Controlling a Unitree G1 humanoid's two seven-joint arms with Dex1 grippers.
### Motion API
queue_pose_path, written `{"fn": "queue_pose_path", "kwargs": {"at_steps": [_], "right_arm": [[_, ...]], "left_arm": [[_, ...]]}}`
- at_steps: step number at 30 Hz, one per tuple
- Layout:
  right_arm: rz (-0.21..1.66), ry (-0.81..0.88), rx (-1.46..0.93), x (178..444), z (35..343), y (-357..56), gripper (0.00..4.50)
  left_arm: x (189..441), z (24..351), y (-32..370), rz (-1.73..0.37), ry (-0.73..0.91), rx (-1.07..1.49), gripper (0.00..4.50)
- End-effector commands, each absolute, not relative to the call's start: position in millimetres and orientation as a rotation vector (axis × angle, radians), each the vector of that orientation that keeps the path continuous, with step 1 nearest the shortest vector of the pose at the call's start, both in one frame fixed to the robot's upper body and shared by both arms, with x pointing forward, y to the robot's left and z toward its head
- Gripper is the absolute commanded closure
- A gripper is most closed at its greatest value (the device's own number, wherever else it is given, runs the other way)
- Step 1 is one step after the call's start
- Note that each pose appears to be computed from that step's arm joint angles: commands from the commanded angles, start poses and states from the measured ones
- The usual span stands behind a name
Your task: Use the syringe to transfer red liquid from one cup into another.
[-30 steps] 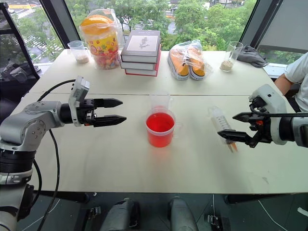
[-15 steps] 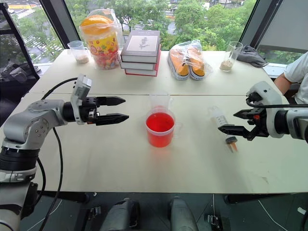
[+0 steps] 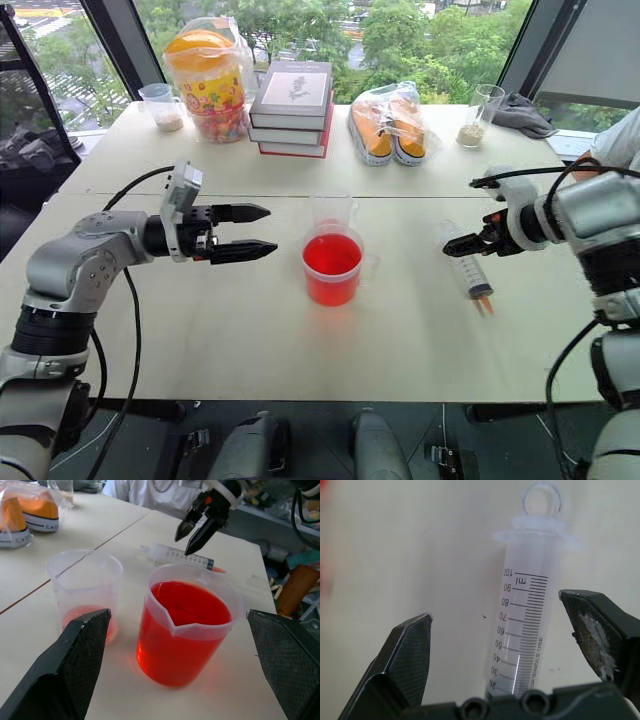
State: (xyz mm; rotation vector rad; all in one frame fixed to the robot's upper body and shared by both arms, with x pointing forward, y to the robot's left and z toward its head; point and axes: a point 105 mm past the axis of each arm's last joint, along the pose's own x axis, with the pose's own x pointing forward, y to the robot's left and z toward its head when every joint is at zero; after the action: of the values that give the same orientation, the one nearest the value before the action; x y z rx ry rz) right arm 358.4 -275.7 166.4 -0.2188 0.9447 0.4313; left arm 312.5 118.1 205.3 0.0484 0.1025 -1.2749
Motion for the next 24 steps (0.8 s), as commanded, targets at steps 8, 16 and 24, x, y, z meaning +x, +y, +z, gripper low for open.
{"fn": "queue_pose_path", "kwargs": {"at_steps": [8,16,24], "right_arm": [[0.413,1.012,-0.318,381,149,-288,0.05],[0.458,1.051,-0.339,383,140,-280,1.3],[0.475,1.025,-0.341,389,144,-270,3.12]], "left_arm": [[301,215,125,-1.214,0.042,0.071,0.0],[296,212,128,-1.196,0.054,0.074,0.0],[298,215,128,-1.192,0.049,0.079,0.0]]}}
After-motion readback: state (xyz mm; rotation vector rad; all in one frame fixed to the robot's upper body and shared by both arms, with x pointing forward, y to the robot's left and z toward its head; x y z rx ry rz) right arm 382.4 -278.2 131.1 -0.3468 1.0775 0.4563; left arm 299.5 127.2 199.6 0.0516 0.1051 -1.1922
